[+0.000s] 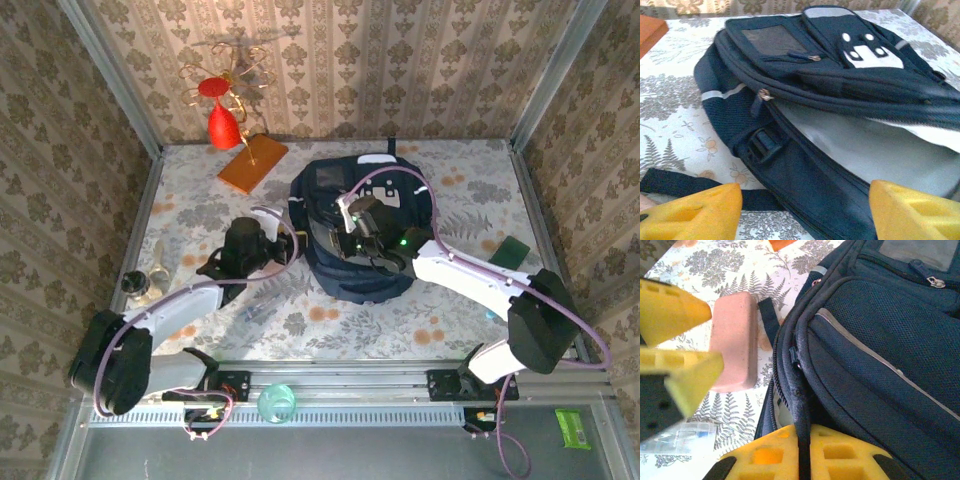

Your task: Pack books, pencil case, and school supplies into a backpack

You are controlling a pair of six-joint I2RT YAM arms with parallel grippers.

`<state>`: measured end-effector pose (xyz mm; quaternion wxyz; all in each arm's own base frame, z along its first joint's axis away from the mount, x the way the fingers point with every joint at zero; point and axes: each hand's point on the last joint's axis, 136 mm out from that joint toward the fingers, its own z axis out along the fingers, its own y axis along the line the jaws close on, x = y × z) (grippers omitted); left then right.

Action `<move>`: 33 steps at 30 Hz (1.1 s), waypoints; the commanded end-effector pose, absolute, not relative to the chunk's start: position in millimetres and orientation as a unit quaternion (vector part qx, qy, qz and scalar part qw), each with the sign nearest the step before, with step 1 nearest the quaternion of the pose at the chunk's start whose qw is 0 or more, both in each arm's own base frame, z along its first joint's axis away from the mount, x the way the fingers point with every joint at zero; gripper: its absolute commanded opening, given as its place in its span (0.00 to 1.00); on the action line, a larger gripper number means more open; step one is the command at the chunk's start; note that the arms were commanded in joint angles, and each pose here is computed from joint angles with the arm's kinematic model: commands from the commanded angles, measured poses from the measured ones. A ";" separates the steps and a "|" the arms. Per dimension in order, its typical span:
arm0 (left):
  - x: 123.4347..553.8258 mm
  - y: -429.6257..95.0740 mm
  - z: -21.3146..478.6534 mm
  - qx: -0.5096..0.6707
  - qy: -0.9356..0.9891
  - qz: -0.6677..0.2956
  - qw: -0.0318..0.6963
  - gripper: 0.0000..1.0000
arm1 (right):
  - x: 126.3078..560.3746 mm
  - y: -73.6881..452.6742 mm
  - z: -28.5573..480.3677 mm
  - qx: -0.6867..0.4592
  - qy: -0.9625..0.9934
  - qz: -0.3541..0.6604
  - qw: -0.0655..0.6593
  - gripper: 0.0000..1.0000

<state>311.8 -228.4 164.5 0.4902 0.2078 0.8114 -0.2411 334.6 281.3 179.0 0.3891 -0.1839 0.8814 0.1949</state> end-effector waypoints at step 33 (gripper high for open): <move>360.2 -132.8 52.8 -0.094 0.929 -0.049 0.354 1.00 | 352.3 294.7 251.9 -0.204 0.841 0.246 0.437 0.00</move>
